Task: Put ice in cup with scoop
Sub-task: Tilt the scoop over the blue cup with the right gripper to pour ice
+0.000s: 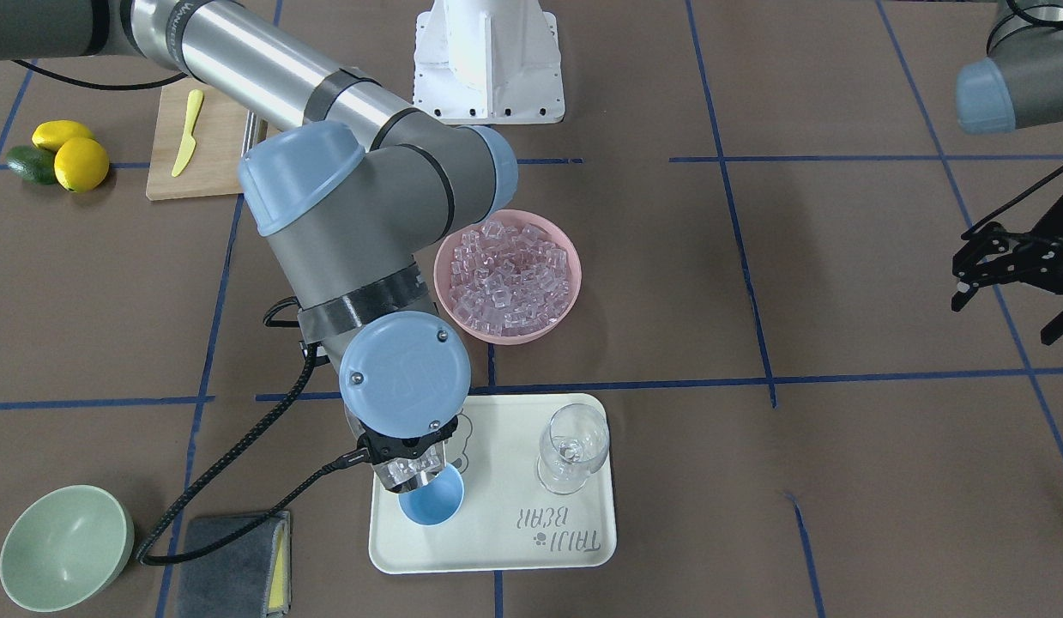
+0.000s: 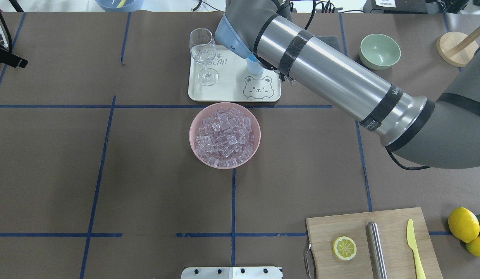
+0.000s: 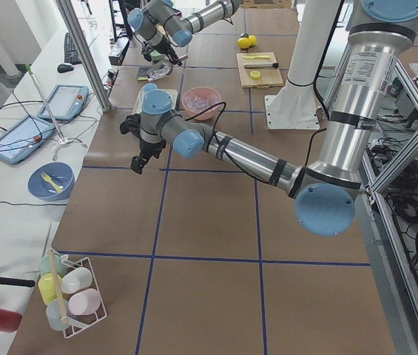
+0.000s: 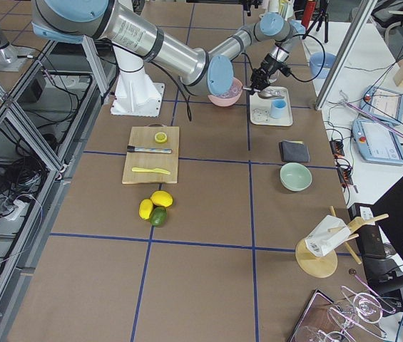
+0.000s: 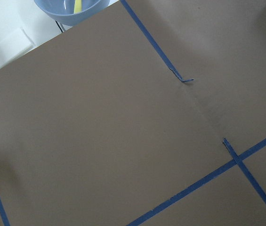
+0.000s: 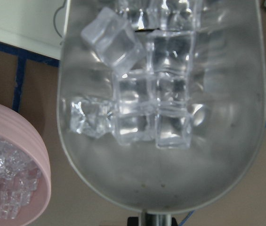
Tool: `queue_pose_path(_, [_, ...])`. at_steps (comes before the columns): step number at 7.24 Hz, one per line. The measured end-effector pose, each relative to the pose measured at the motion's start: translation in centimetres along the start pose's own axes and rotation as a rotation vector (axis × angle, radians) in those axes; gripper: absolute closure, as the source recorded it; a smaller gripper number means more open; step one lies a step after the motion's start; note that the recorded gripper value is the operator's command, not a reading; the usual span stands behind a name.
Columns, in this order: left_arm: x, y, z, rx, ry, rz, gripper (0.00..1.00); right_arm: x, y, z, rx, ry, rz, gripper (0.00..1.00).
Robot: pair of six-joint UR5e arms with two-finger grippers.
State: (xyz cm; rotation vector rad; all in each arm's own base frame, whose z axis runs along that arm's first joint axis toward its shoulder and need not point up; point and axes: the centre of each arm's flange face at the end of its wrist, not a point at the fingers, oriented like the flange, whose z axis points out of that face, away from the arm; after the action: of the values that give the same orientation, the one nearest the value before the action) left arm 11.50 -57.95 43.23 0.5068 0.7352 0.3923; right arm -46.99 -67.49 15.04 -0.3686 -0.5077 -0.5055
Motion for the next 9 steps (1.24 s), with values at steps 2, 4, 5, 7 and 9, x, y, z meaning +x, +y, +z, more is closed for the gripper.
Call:
queue_pose_path(2, [0.0, 0.0, 0.1, -0.001, 0.001, 0.000, 0.00, 0.7, 0.0, -0.3, 0.009, 0.064, -0.075, 1.00])
queue_pose_path(4, [0.1, -0.1, 0.0, 0.001, 0.002, 0.002, 0.00, 3.1, -0.3, -0.2, 0.002, 0.092, -0.162, 1.00])
queue_pose_path(5, [0.2, -0.1, -0.1, 0.003, 0.002, 0.004, 0.00, 4.1, -0.5, 0.3, -0.007, 0.104, -0.207, 1.00])
queue_pose_path(7, [0.4, -0.2, -0.3, 0.007, 0.003, 0.006, 0.00, 5.0, -0.8, 1.1, -0.026, 0.142, -0.259, 1.00])
queue_pose_path(9, [0.4, -0.2, -0.4, 0.008, 0.003, 0.007, 0.00, 4.8, -0.7, 1.4, -0.043, 0.164, -0.277, 1.00])
